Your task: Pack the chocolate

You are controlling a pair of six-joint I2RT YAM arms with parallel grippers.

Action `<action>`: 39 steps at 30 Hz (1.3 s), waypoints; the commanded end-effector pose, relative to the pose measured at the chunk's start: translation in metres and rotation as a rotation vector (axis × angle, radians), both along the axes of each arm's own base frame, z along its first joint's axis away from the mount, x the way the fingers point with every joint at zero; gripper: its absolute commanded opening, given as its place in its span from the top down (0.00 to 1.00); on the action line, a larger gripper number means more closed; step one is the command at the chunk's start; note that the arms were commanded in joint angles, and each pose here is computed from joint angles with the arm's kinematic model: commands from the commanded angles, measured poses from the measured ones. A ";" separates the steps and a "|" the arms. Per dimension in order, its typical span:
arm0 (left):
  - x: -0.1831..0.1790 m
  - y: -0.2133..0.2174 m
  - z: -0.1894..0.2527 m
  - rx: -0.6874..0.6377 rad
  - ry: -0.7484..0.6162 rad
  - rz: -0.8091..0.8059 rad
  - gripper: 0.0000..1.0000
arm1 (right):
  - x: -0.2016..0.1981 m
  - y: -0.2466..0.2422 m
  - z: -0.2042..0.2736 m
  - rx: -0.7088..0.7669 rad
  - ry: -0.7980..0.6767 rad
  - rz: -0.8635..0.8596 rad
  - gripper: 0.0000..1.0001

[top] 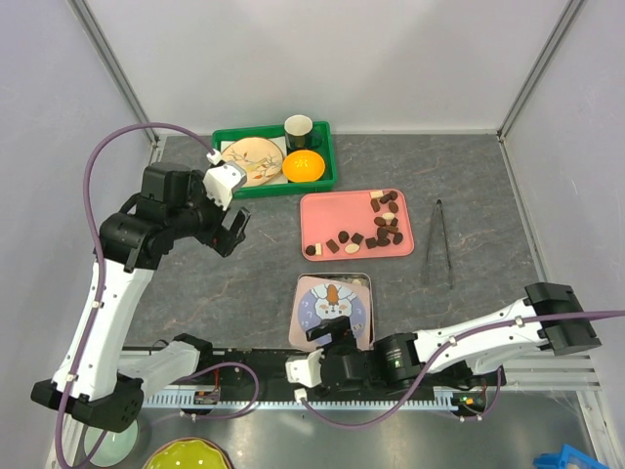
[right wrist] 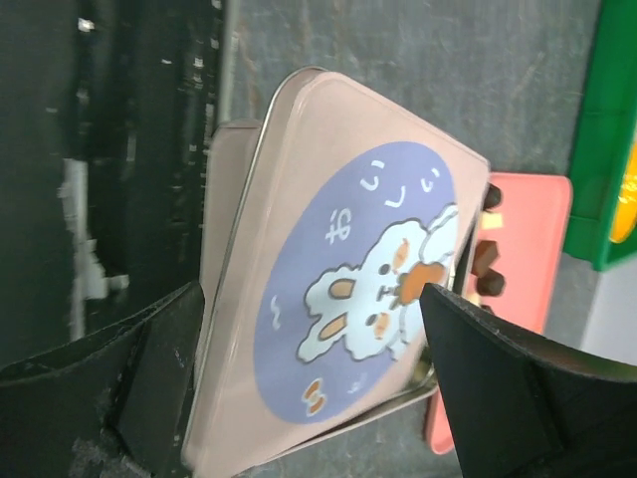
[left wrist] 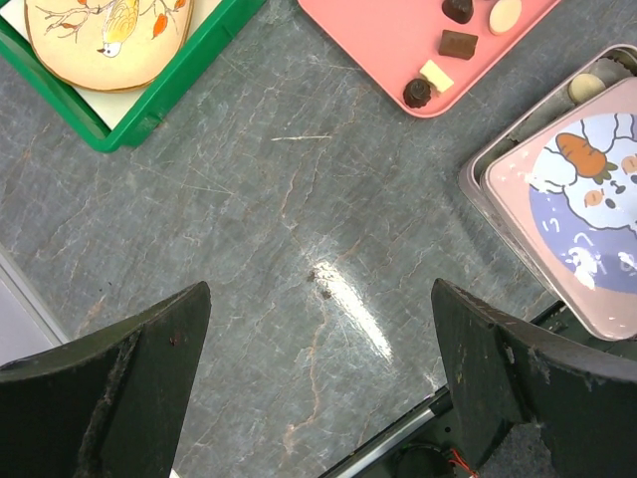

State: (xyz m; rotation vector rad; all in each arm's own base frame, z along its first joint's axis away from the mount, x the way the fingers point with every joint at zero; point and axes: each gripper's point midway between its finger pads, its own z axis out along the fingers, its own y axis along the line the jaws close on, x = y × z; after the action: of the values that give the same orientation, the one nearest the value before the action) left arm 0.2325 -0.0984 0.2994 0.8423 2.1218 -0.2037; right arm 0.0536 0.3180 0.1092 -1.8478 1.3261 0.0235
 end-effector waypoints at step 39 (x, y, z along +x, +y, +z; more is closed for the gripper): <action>-0.029 -0.043 -0.132 -0.048 0.223 -0.261 0.30 | 0.085 -0.151 0.002 0.833 0.537 -1.482 0.91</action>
State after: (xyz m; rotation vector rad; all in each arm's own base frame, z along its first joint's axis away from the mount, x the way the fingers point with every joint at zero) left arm 0.1898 -0.1283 0.1641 1.0435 2.3361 -0.5058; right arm 0.1410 0.1561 0.1346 0.0498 2.1791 0.2335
